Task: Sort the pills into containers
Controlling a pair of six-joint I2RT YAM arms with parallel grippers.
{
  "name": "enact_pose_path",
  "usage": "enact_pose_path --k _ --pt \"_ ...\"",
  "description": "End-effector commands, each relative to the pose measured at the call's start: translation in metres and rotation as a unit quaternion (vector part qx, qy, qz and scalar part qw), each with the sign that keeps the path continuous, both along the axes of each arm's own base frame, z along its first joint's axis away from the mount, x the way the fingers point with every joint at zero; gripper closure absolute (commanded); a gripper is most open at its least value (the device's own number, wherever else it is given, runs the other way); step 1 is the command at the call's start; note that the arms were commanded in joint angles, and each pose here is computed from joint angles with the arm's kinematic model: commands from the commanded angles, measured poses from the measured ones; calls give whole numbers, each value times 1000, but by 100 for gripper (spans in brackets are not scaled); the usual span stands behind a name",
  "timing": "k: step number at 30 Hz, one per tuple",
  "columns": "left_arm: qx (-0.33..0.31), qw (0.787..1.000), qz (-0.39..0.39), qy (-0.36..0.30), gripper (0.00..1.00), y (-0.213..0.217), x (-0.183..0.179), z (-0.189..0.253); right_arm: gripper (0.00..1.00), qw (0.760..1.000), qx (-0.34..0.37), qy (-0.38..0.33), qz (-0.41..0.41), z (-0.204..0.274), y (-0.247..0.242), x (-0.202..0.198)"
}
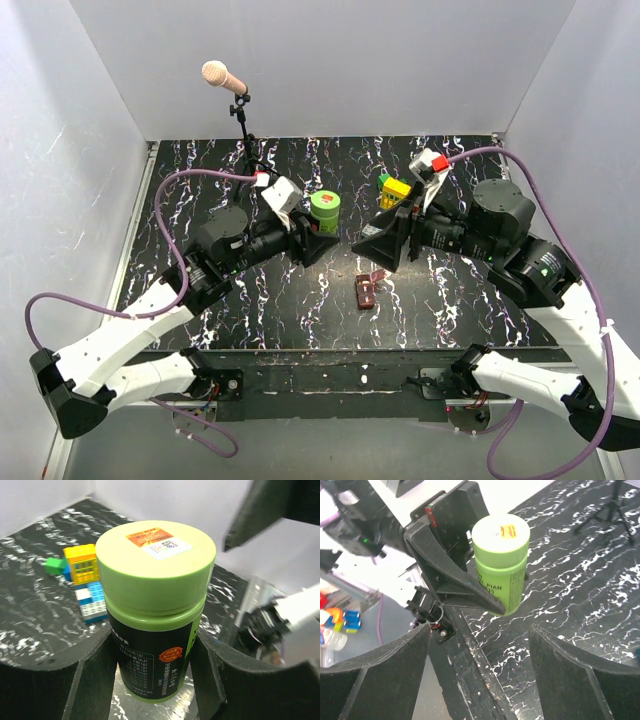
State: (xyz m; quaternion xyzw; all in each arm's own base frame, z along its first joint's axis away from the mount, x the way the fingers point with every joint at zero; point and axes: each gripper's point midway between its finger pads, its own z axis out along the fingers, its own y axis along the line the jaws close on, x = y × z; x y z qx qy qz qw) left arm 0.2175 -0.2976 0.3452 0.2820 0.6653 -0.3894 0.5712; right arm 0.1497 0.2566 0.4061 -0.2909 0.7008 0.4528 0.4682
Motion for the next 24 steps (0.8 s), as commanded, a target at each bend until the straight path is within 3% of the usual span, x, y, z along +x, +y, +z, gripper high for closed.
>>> enact_pose_path --k 1,4,10,17,24 --pt "-10 985 -164 -43 100 -10 -60 18 15 992 28 -57 105 18 6 -30" --pt "-20 967 -248 -58 100 -13 -90 23 15 984 39 -71 156 25 7 -45" --pt "-46 938 -331 -89 100 -9 -124 35 15 970 57 -106 212 41 2 -67" --pt "-59 911 -400 -83 100 -14 -142 41 14 943 112 -131 284 58 2 -93" --pt "-64 897 -431 -78 100 -19 -146 43 14 928 137 -129 321 61 10 -96"
